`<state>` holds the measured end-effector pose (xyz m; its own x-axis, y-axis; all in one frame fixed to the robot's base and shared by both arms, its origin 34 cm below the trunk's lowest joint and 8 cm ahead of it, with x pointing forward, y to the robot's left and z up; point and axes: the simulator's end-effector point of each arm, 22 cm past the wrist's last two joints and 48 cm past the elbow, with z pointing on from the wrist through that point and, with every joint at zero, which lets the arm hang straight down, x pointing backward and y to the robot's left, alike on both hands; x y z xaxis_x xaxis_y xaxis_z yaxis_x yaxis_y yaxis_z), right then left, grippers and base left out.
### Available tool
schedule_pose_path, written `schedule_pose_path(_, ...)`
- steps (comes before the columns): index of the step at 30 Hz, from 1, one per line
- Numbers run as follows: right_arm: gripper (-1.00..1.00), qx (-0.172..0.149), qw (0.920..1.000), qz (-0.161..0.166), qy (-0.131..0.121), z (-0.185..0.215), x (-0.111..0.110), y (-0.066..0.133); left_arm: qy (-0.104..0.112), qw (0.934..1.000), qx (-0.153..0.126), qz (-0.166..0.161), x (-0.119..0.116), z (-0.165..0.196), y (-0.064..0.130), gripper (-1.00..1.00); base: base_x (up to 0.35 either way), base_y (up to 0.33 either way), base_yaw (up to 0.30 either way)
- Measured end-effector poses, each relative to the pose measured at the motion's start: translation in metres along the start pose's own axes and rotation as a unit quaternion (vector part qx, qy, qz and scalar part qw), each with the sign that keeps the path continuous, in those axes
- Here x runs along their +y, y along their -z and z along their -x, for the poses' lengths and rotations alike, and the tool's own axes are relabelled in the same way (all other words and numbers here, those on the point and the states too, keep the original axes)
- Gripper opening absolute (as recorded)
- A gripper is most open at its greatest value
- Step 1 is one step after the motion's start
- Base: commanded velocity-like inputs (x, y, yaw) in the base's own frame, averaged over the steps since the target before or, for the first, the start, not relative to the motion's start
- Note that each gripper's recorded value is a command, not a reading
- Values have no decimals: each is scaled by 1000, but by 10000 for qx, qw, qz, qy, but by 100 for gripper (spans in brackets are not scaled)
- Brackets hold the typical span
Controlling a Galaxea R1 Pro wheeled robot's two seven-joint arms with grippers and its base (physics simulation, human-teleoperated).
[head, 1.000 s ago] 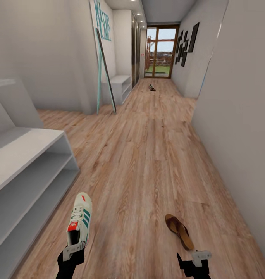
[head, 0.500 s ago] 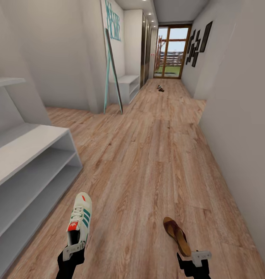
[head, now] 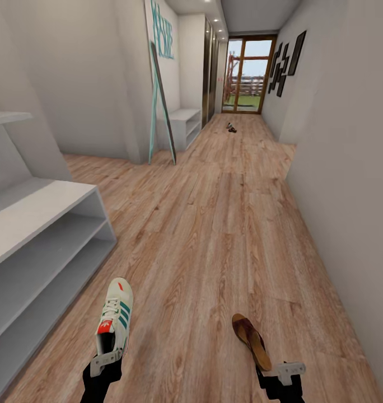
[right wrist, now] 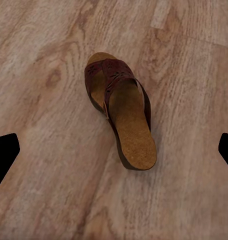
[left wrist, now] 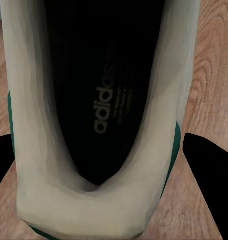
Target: Pick up the two gym shoes and the two sandals from the corridor floor and place them onto the hallstand (shoe rack) in the corridor, making sure they are on the rack and not on the floor. Arrange them so the two gym shoes are next to each other and the two sandals are next to each other.
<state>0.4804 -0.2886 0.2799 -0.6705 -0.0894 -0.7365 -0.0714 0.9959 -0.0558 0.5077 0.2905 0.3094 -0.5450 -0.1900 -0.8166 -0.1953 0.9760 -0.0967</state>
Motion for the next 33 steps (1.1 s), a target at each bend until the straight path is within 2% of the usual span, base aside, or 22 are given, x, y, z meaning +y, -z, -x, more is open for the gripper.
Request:
schedule_pose_path(16,100,-6,10000,-8,-8,1,-1,0,-11,10000,0,-15,-1,0,0,-100,7,-2,226)
schedule_pose_path(33,100,23,10000,-45,34,-3,-8,1,-12,10000,1,-18,-1,0,0,-100,107,-154,26)
